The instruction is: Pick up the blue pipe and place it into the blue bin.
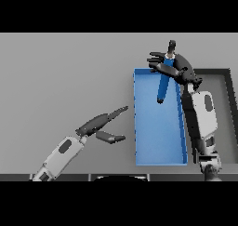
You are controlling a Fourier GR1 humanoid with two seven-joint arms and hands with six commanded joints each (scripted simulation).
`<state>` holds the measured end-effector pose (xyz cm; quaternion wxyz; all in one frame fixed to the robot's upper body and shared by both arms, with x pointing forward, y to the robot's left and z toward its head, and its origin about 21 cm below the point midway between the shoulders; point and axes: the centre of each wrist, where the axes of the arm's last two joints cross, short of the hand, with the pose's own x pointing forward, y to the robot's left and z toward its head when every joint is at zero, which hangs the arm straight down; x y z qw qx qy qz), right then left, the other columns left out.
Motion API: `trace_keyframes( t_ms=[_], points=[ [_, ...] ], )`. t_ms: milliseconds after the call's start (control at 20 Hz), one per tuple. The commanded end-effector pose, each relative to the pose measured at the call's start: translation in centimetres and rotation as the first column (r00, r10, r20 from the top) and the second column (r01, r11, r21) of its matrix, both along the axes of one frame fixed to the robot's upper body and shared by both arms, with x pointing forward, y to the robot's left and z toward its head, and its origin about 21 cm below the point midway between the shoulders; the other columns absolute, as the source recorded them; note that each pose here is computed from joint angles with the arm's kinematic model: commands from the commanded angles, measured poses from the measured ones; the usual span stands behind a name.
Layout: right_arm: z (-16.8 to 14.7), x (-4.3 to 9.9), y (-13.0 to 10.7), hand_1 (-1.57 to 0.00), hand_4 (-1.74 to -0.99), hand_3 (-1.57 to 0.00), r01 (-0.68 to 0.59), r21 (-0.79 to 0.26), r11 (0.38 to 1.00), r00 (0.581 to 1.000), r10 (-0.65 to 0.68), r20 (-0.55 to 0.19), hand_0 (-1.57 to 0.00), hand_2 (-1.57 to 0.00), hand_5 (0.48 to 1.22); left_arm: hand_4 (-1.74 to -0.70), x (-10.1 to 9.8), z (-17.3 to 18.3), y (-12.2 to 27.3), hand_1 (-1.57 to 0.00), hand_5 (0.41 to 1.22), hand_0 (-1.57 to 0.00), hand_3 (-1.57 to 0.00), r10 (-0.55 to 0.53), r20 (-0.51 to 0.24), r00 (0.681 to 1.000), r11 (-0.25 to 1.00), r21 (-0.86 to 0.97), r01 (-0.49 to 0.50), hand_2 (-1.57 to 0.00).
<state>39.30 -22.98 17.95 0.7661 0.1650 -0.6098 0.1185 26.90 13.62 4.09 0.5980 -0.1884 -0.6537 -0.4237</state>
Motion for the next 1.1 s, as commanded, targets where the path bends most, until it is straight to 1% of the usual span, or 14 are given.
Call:
trace_keyframes(
  t_ms=[0,50,250,300,350,400,450,500,550,600,650,750,850,1050],
  points=[
    [-1.4,-0.4,-0.3,-1.57,-1.741,-1.57,0.006,-0.021,1.0,0.999,-0.007,-0.047,-1.57,-1.57,1.12,-0.88,-0.1,0.1,0.0,0.0,0.464,0.0,0.0,-0.004,0.008,1.0,1.0,-0.007,0.004,0.0],
    [-2.3,-0.4,-0.7,-1.57,-1.741,-1.57,0.018,-0.044,0.999,0.996,-0.022,-0.088,-1.57,-1.57,1.122,-0.88,-0.4,-0.1,-0.2,0.0,0.463,0.0,0.0,-0.005,0.01,1.0,1.0,-0.007,0.005,0.0],
    [-6.8,-1.9,-1.0,-1.57,-1.591,-1.57,-0.01,-0.133,0.991,0.972,-0.022,-0.236,-1.57,-1.57,1.114,-0.88,-0.4,0.1,0.1,0.0,0.46,0.0,0.0,0.003,0.004,1.0,1.0,-0.004,-0.003,0.0],
    [-7.5,-2.0,-1.1,-1.57,-1.599,-1.33,-0.014,-0.161,0.987,0.96,-0.032,-0.278,-1.57,-1.57,1.11,-0.89,-0.5,-0.1,0.0,0.0,0.457,0.0,0.0,0.006,-0.005,1.0,1.0,0.0,-0.006,0.0],
    [-8.3,-2.0,-1.2,-1.46,-1.547,-1.12,-0.007,-0.182,0.983,0.941,-0.055,-0.334,-1.56,-1.39,1.133,-0.89,-0.4,-0.1,-0.1,0.0,0.455,0.0,0.0,0.01,-0.009,1.0,1.0,0.007,-0.01,0.0],
    [-8.9,-1.9,-0.8,-1.17,-1.503,-0.9,-0.013,-0.188,0.982,0.922,-0.061,-0.383,-1.31,-1.11,1.15,-0.89,-0.3,0.1,-0.3,0.0,0.453,0.0,0.0,0.011,0.0,1.0,1.0,0.005,-0.011,0.0],
    [-9.4,-2.0,-0.8,-0.93,-1.455,-0.72,-0.02,-0.195,0.981,0.901,-0.067,-0.429,-1.04,-0.89,1.164,-0.89,-0.3,0.2,-0.3,0.0,0.454,0.0,0.0,0.008,0.0,1.0,1.0,0.003,-0.008,0.0],
    [-9.7,-1.8,-0.8,-0.75,-1.392,-0.57,-0.02,-0.218,0.976,0.88,-0.086,-0.467,-0.84,-0.71,1.176,-0.89,-0.2,0.0,-0.4,0.0,0.453,0.0,0.0,0.008,0.0,1.0,1.0,0.008,-0.008,0.0],
    [-9.8,-2.1,-0.7,-0.6,-1.338,-0.46,-0.033,-0.218,0.975,0.867,-0.08,-0.492,-0.67,-0.57,1.157,-0.89,-0.1,0.0,-0.2,0.0,0.454,0.0,0.0,0.014,-0.004,1.0,1.0,0.013,-0.014,0.0],
    [-9.6,-2.3,-0.5,-0.48,-1.285,-0.37,-0.081,-0.245,0.966,0.871,-0.051,-0.489,-0.53,-0.46,1.141,-0.89,-0.3,0.0,-0.3,0.0,0.453,0.0,0.0,0.007,-0.006,1.0,1.0,0.004,-0.007,0.0],
    [-9.5,-2.4,-0.6,-0.38,-1.242,-0.29,-0.107,-0.271,0.957,0.867,-0.044,-0.496,-0.43,-0.36,1.081,-0.89,-0.1,0.1,-0.3,0.0,0.453,0.0,0.0,0.016,-0.015,1.0,1.0,0.013,-0.016,0.0],
    [-9.4,-2.6,-0.3,-0.24,-1.179,-0.19,-0.163,-0.376,0.912,0.883,-0.035,-0.467,-0.27,-0.23,0.975,-0.89,-0.4,-0.1,-0.2,0.0,0.454,0.0,0.0,0.006,-0.009,1.0,1.0,0.004,-0.006,0.0],
    [-10.0,-2.7,0.1,-0.16,-1.149,-0.12,-0.194,-0.443,0.875,0.897,-0.024,-0.441,-0.17,-0.15,0.887,-0.9,-0.1,-0.1,-0.4,0.0,0.451,0.0,0.0,0.01,-0.008,1.0,1.0,0.011,-0.01,0.0],
    [-10.7,-2.6,0.0,-0.06,-1.125,-0.05,-0.19,-0.483,0.855,0.913,-0.027,-0.408,-0.07,-0.06,0.764,-0.91,-0.4,0.2,-0.3,0.0,0.455,0.0,0.0,0.005,-0.01,1.0,1.0,-0.009,-0.005,0.0]
  ],
)
